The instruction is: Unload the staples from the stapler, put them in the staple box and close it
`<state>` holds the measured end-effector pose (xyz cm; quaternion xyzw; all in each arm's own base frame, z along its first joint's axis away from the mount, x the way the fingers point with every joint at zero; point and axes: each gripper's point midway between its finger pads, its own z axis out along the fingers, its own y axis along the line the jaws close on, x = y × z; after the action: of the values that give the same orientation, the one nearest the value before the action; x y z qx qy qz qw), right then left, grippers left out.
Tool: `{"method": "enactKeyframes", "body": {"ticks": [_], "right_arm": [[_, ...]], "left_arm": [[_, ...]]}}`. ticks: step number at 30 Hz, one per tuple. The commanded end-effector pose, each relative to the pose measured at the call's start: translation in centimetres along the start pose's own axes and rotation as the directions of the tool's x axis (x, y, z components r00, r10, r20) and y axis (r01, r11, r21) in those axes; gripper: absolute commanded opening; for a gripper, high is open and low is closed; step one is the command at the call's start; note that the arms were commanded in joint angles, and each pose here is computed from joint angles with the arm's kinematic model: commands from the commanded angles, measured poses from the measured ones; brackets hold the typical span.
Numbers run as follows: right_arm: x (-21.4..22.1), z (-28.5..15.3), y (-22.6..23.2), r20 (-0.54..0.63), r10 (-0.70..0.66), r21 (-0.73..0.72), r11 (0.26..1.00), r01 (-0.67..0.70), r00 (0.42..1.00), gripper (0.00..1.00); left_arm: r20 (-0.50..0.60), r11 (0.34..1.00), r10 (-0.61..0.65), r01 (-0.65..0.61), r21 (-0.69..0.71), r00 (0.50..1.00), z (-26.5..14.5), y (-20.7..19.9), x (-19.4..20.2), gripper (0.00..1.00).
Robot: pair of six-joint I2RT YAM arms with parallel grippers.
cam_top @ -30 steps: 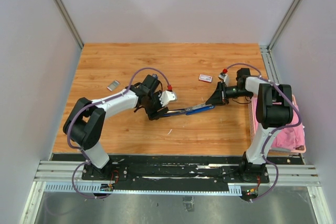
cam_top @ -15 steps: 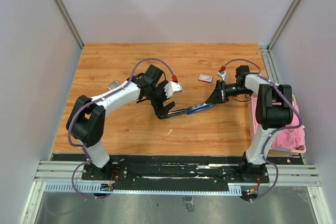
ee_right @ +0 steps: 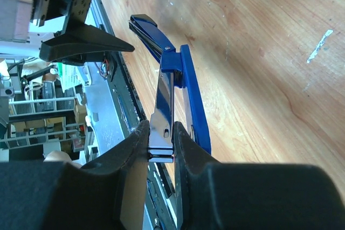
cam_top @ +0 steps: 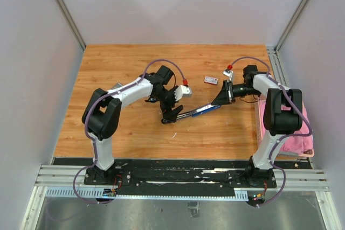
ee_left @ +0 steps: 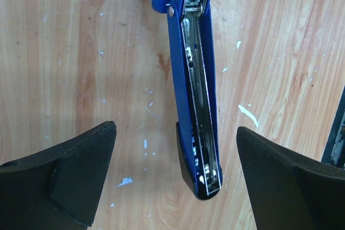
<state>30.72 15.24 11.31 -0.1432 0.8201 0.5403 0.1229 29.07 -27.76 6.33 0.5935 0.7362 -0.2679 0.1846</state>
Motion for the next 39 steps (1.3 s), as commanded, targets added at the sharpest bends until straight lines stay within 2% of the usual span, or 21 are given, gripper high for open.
{"method": "enactKeyframes", "body": {"ticks": [1,9,18,21,25,26,28,29,32,35,39], "right_arm": [[-1.3,-0.6,4.6,0.037,-0.058,-0.125,0.990,0.062,0.998,0.01],[-1.3,-1.2,6.4,0.053,-0.111,-0.161,0.980,0.118,0.992,0.00],[-0.9,-1.9,8.6,0.051,-0.184,-0.225,0.955,0.191,0.982,0.01],[-0.9,-2.3,9.6,0.064,-0.228,-0.256,0.937,0.237,0.972,0.00],[-0.8,-2.6,10.4,0.065,-0.231,-0.283,0.929,0.240,0.971,0.01],[-0.8,-2.5,10.4,0.065,-0.234,-0.286,0.927,0.243,0.970,0.01],[-0.7,-2.5,10.4,0.064,-0.235,-0.286,0.927,0.243,0.970,0.01],[-0.7,-2.5,10.4,0.064,-0.237,-0.287,0.926,0.246,0.969,0.01],[-0.7,-2.4,10.4,0.056,-0.240,-0.285,0.926,0.246,0.969,0.01],[-0.5,-2.0,9.6,0.019,-0.229,-0.266,0.937,0.225,0.973,0.01],[0.0,-0.9,7.6,-0.041,-0.178,-0.170,0.971,0.168,0.983,0.01]], "left_arm": [[0.004,0.992,0.024,-0.024,0.127,1.000,0.5,-1.8,-0.5,0.99],[-0.013,0.979,0.023,-0.020,0.204,1.000,0.7,-2.9,-0.1,0.93],[-0.025,0.961,0.039,-0.031,0.275,0.999,0.1,-4.0,0.1,0.77],[-0.025,0.954,0.050,-0.040,0.298,0.998,-0.2,-4.5,0.3,0.68],[-0.024,0.951,0.050,-0.040,0.307,0.998,-0.3,-4.6,0.4,0.45],[-0.023,0.951,0.047,-0.038,0.308,0.999,-0.3,-4.6,0.3,0.43],[-0.019,0.950,0.041,-0.034,0.311,0.999,-0.2,-4.6,0.2,0.47],[-0.019,0.950,0.037,-0.029,0.310,0.999,-0.2,-4.5,0.1,0.55],[-0.016,0.952,0.030,-0.024,0.305,0.999,-0.2,-4.3,-0.2,0.68],[-0.005,0.953,0.023,-0.020,0.301,1.000,-0.4,-4.1,-0.8,0.78],[0.027,0.950,0.006,-0.014,0.311,1.000,-0.6,-4.2,-1.9,0.83]]}}
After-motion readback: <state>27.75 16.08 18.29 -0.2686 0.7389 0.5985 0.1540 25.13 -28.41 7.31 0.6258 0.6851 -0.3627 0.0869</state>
